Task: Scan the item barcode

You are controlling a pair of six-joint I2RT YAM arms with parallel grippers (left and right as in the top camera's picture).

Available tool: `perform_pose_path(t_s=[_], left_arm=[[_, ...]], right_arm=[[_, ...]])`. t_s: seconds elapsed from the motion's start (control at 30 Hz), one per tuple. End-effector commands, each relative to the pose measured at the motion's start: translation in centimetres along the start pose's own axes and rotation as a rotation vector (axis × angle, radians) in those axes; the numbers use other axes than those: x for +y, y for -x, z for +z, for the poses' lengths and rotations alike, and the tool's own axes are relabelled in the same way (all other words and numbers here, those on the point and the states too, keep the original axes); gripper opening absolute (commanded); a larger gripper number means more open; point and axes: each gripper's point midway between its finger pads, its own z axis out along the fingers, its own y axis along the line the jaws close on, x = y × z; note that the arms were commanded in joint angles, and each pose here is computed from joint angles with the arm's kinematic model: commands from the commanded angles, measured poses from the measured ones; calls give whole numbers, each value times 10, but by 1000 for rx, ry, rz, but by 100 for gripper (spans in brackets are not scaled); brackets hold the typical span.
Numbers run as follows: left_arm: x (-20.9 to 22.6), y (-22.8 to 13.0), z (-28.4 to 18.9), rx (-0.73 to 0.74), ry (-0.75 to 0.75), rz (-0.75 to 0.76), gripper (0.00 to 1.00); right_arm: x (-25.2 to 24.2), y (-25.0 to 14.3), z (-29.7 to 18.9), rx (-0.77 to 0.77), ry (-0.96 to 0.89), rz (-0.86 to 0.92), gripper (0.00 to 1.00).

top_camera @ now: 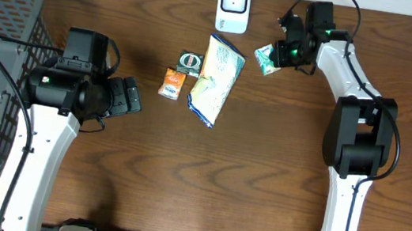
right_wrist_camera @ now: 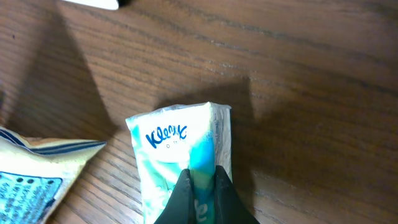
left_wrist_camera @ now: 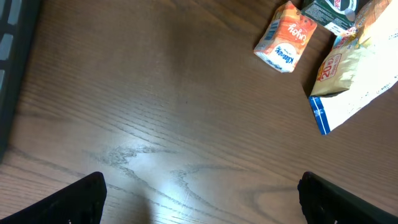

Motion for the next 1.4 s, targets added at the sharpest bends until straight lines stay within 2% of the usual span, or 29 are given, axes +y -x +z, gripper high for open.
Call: perform_pose_path(t_s=[0.0, 0.2, 0.53, 0.63, 0.83, 0.93, 1.07, 1.23, 1.37], left_arm=[[2, 0, 0, 3, 6, -6, 98], [2, 0, 0, 3, 6, -6, 98], [2, 0, 0, 2, 6, -6, 98], [2, 0, 0, 3, 6, -6, 98], [2, 0, 0, 2, 6, -6, 97], [2, 0, 0, 2, 6, -6, 98], [2, 0, 0, 3, 6, -6, 98], [2, 0, 0, 2, 6, -6, 98], [2, 0, 0, 3, 6, -6, 97]], right_arm=[[13, 26, -25, -72, -8, 5, 1], [19, 38, -49, -110, -24, -22, 1], [9, 28, -46, -62, -142, -49, 1], [16, 37, -42, -83, -197, -144, 1], [26, 64, -44, -121, -515, -434, 1], [40, 87, -53, -167, -677, -600, 1], [68, 118, -64, -261, -790, -764, 1], [98, 156, -82, -463, -817, -788, 1], [115, 171, -81, -570, -728, -828, 1]])
